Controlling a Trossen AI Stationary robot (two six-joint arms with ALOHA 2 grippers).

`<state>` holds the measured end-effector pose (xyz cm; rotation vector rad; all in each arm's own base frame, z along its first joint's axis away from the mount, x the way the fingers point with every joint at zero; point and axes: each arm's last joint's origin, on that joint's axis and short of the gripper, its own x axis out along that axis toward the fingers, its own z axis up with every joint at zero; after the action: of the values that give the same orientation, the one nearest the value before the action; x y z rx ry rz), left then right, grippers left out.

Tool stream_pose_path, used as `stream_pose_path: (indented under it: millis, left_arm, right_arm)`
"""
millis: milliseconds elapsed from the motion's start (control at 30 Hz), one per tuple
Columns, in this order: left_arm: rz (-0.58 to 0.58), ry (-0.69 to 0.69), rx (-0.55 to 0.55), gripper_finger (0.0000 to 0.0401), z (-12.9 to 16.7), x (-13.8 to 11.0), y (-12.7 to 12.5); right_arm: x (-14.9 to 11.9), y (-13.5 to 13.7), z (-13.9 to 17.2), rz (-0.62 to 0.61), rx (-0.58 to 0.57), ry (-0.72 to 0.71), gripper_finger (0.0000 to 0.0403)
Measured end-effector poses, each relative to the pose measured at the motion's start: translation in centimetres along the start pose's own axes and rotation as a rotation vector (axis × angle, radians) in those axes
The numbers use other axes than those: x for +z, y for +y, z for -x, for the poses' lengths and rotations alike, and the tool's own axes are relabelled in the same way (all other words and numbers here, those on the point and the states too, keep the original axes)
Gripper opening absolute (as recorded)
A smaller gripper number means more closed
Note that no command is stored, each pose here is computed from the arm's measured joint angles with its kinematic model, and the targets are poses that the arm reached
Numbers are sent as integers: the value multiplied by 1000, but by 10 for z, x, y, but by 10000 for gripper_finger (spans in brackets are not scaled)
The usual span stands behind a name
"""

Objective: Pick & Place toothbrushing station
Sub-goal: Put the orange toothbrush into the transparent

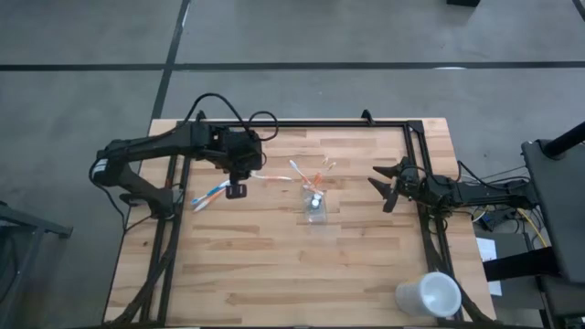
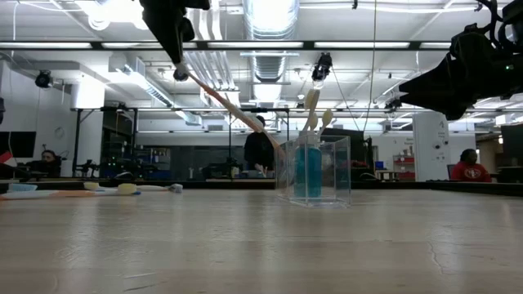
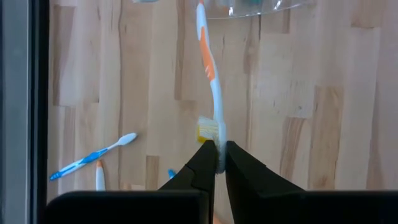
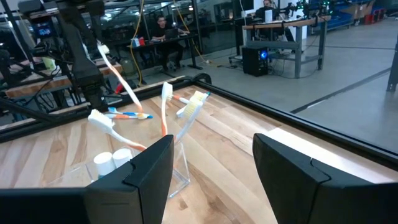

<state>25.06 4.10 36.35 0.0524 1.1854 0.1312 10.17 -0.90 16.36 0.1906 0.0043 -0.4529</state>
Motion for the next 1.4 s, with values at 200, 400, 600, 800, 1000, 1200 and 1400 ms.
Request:
stream_pose_path:
  millis: [200, 400, 600, 800, 1000, 1200, 1400]
  left_arm:
    - [1, 1, 5, 26, 0, 0, 0]
    - [0, -4, 5, 27, 0, 0, 0]
    - [-25, -19, 1, 27, 1, 2, -1]
    - [-20, -19, 3, 27, 1, 2, 0]
    - [8, -18, 7, 28, 1, 2, 0]
    - [11, -20, 7, 28, 1, 1, 0]
    - [15, -20, 7, 28, 1, 1, 0]
  right_arm:
    - [0, 0, 0, 0, 0, 0, 215]
    - [0, 0, 0, 0, 0, 0, 215]
    - [0, 0, 0, 0, 0, 0, 215]
    - [0, 0, 0, 0, 0, 0, 215]
    - [0, 0, 0, 0, 0, 0, 215]
    - [0, 0, 0, 0, 0, 0, 215]
    - [0, 0, 0, 0, 0, 0, 215]
